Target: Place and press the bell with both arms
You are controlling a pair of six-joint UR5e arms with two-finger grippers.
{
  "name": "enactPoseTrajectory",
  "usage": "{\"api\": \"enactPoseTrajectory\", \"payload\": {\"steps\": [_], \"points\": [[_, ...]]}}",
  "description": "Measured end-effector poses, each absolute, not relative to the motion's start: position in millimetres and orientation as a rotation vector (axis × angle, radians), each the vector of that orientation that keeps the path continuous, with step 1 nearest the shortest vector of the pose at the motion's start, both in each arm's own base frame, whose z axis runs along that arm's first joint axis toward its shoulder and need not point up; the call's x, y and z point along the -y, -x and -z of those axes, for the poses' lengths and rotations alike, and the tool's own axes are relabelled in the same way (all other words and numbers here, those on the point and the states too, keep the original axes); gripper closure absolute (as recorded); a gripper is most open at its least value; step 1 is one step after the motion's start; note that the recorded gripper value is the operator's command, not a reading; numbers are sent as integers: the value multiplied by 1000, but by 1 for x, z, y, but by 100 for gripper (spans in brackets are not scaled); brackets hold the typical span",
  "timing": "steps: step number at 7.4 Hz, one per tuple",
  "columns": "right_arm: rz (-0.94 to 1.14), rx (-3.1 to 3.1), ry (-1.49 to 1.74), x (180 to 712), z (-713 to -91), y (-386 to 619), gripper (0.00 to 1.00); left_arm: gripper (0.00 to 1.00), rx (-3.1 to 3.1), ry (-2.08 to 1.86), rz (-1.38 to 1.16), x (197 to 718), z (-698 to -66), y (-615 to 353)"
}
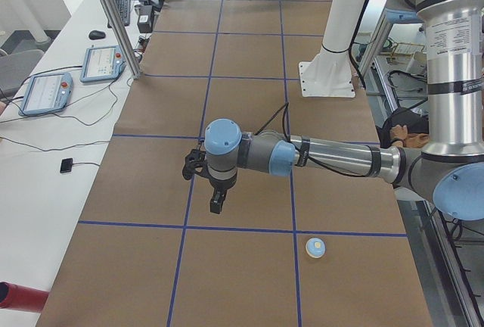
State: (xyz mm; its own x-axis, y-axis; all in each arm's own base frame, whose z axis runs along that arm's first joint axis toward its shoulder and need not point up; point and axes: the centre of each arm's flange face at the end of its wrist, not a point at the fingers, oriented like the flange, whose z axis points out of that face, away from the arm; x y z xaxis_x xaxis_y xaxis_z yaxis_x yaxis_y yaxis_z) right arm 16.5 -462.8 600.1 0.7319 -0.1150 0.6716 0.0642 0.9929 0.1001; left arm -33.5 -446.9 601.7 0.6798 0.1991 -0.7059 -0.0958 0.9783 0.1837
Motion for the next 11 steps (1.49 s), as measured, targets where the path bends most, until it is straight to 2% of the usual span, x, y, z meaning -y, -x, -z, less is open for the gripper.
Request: {"api": "enactPoseTrajectory", "payload": {"steps": [11], "points": [[91,778,-49,450,-608,-14,0,0,-839,-146,-170,438,-605,30]]}}
